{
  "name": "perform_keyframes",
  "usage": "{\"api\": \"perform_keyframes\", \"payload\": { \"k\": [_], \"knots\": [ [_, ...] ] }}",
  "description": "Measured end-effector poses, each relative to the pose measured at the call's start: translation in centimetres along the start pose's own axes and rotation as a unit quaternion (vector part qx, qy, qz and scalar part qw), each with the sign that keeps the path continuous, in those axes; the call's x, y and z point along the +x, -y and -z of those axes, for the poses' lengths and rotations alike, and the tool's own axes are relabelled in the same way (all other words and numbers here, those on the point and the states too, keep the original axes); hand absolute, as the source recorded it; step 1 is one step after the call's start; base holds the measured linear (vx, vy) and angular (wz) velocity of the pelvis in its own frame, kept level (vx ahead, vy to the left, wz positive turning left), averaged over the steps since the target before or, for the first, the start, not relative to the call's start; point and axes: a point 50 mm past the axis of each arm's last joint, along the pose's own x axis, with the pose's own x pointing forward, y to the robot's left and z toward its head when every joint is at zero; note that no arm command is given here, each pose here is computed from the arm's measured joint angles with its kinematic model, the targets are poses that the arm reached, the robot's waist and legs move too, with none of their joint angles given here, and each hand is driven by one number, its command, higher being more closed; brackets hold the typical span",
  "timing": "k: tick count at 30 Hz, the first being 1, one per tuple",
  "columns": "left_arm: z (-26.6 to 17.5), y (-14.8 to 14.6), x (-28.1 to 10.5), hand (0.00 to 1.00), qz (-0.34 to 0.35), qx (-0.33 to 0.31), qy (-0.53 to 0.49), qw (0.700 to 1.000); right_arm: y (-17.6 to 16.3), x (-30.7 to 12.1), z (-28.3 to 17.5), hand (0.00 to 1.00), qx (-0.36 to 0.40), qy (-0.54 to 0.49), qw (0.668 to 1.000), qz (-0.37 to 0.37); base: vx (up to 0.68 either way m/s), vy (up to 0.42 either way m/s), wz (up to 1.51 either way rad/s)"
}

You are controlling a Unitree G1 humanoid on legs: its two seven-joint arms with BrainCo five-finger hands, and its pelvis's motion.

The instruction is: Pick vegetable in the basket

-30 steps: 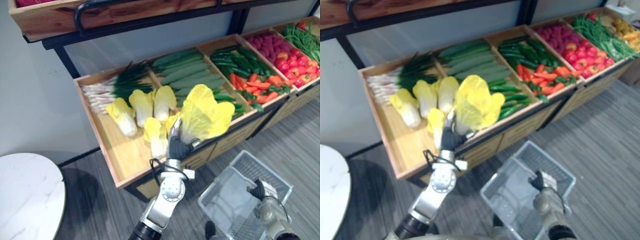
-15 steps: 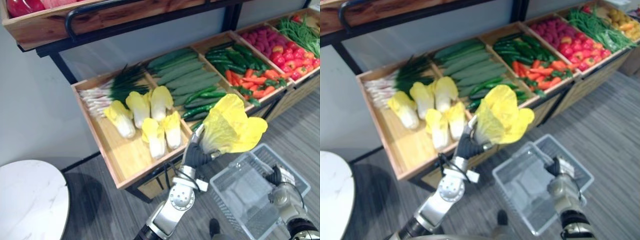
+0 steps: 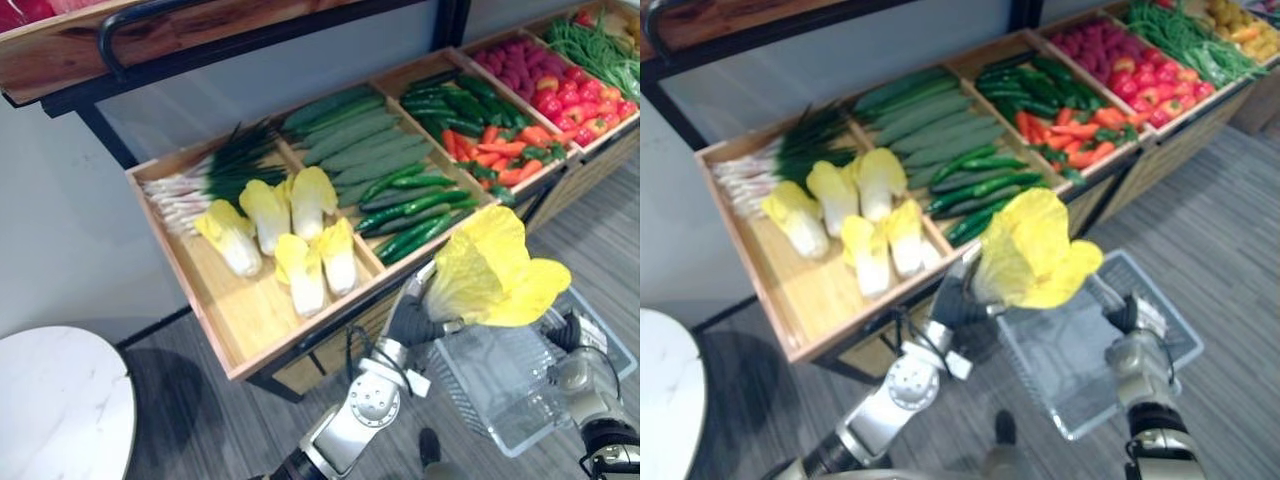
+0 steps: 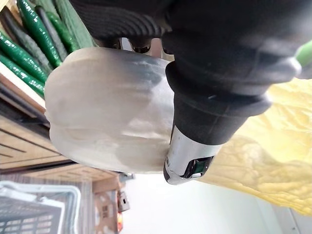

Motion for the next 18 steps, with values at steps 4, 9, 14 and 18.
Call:
{"api": "perform_keyframes", "payload": {
  "k": [4, 9, 14, 18],
  "knots": [
    [1.7, 0.9, -0.1, 1.0, 0.021, 0.014, -0.034, 0.999, 0.9, 0.2, -1.5, 1.0, 0.016, 0.03, 0.999, 0.018, 0.02, -0.004, -0.09],
    [3.3, 1.3, -0.2, 1.0, 0.038, 0.043, -0.064, 0.996, 1.5, -0.2, -3.0, 1.0, 0.03, 0.067, 0.997, 0.034, 0.03, -0.004, -0.2],
    [4.8, 1.4, -0.3, 1.0, 0.038, 0.082, -0.086, 0.992, 0.3, -0.7, -3.5, 1.0, 0.044, 0.07, 0.996, 0.018, 0.04, -0.006, -0.13],
    [6.0, 1.3, -0.8, 1.0, 0.04, 0.111, -0.112, 0.987, 0.0, -0.8, -3.8, 1.0, 0.042, 0.075, 0.996, 0.012, 0.04, -0.007, -0.09]
  ]
}}
